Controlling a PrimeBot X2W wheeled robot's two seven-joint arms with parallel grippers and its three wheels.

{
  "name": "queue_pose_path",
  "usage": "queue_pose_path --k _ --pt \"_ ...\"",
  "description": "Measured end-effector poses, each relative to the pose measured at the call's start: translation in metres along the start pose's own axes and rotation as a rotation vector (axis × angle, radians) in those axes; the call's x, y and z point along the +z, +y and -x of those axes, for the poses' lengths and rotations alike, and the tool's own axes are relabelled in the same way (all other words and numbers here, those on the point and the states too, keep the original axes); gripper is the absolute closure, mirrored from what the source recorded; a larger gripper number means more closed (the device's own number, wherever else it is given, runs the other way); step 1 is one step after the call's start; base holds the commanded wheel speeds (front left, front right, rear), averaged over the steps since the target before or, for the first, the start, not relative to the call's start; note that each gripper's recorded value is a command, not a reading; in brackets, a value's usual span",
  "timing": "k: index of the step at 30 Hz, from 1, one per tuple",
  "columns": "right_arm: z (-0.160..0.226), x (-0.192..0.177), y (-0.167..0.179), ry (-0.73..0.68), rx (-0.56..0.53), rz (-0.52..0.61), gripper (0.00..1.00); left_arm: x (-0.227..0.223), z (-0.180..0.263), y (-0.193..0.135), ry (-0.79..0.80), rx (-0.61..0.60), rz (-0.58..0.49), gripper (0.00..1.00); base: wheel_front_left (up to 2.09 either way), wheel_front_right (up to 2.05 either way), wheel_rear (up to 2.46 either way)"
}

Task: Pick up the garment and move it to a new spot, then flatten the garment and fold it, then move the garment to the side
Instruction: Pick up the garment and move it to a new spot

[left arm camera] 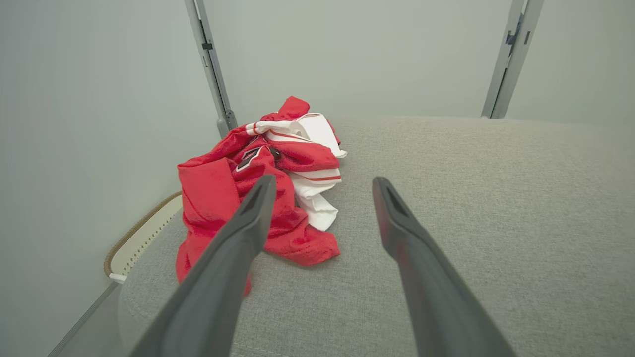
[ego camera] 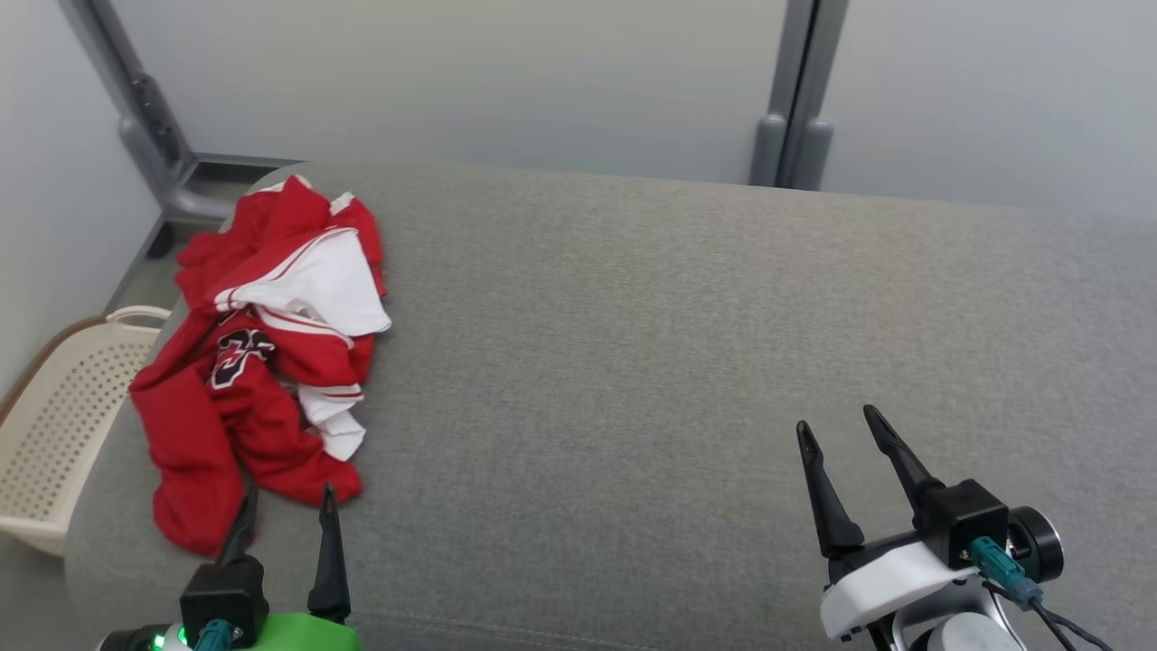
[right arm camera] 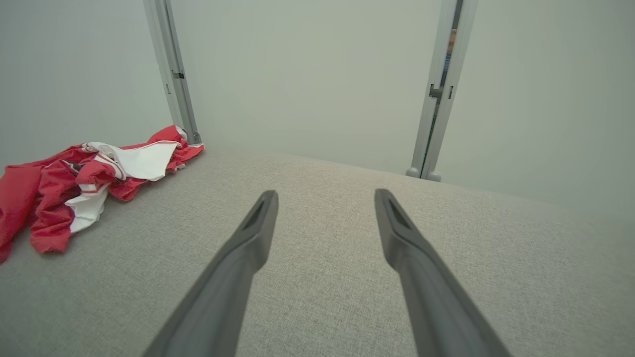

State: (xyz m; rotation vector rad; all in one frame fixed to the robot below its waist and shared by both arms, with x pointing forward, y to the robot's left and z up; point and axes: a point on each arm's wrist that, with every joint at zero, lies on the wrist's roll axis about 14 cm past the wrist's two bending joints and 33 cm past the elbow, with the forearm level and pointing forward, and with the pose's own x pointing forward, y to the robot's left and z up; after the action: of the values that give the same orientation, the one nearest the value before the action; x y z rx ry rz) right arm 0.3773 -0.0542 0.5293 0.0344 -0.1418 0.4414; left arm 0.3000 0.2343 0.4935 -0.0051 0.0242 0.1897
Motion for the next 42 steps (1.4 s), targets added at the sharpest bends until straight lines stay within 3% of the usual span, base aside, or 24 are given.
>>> queue_pose_path --k 10,19,26,35,42 --pt "-0.028 -0.006 0.052 0.009 0.168 -0.027 0.0 -0.003 0.034 0.052 0.004 0.176 0.012 0.0 0.0 0.0 0.0" --pt "-0.038 -0.008 0.079 0.013 0.249 -0.041 0.0 -0.007 0.052 0.074 0.026 0.255 0.019 0.0 0.0 0.0 0.0" --pt "-0.035 -0.01 0.069 0.018 0.22 -0.042 0.0 0.009 0.026 0.071 0.029 0.191 0.003 0.0 0.0 0.0 0.0" --pt "-0.035 -0.015 0.055 0.031 0.181 -0.043 0.0 0.061 -0.048 0.071 0.093 0.029 -0.09 0.0 0.0 0.0 0.0" --pt "-0.037 -0.023 0.044 0.045 0.155 -0.041 0.0 0.061 -0.092 0.075 0.25 -0.015 -0.081 0.0 0.0 0.0 0.0"
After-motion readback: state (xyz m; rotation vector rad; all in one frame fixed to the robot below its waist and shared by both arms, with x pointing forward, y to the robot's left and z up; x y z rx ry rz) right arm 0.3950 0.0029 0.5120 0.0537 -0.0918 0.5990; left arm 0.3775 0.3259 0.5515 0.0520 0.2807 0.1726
